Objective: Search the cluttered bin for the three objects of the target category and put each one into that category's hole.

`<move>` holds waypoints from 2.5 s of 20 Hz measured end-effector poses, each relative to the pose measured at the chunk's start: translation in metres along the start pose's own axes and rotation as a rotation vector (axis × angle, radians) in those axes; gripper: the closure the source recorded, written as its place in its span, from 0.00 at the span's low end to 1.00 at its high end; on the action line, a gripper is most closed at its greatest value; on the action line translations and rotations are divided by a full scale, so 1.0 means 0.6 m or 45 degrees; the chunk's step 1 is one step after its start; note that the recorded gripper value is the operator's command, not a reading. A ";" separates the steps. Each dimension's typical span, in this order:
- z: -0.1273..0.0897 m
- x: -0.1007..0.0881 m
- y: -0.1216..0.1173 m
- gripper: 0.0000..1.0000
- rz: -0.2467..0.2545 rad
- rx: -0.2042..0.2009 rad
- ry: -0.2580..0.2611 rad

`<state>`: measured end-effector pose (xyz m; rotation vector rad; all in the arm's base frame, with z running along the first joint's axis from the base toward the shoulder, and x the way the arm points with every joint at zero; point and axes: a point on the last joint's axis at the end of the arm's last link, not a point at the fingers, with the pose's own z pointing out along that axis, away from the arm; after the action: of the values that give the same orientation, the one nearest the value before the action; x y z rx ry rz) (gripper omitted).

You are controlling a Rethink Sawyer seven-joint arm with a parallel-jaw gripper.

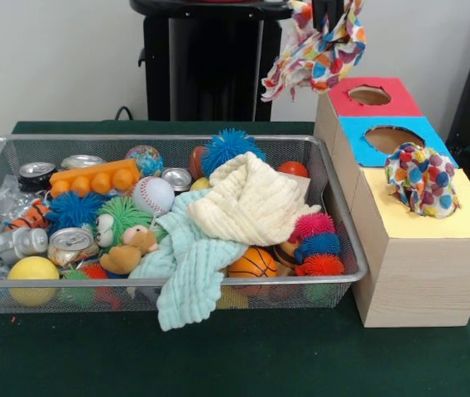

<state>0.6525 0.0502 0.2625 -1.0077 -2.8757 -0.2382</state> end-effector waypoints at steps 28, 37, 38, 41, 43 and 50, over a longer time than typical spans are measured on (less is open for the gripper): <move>-0.014 0.000 0.153 1.00 0.091 -0.020 -0.094; 0.001 -0.012 0.168 1.00 0.075 -0.014 -0.103; 0.005 -0.015 0.175 1.00 0.067 -0.013 -0.107; 0.010 -0.018 0.184 1.00 0.055 -0.011 -0.112; 0.016 -0.019 0.193 1.00 0.044 -0.009 -0.116; 0.045 -0.003 0.229 1.00 0.015 -0.001 -0.111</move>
<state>0.7394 0.1597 0.2517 -1.0609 -2.9463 -0.1993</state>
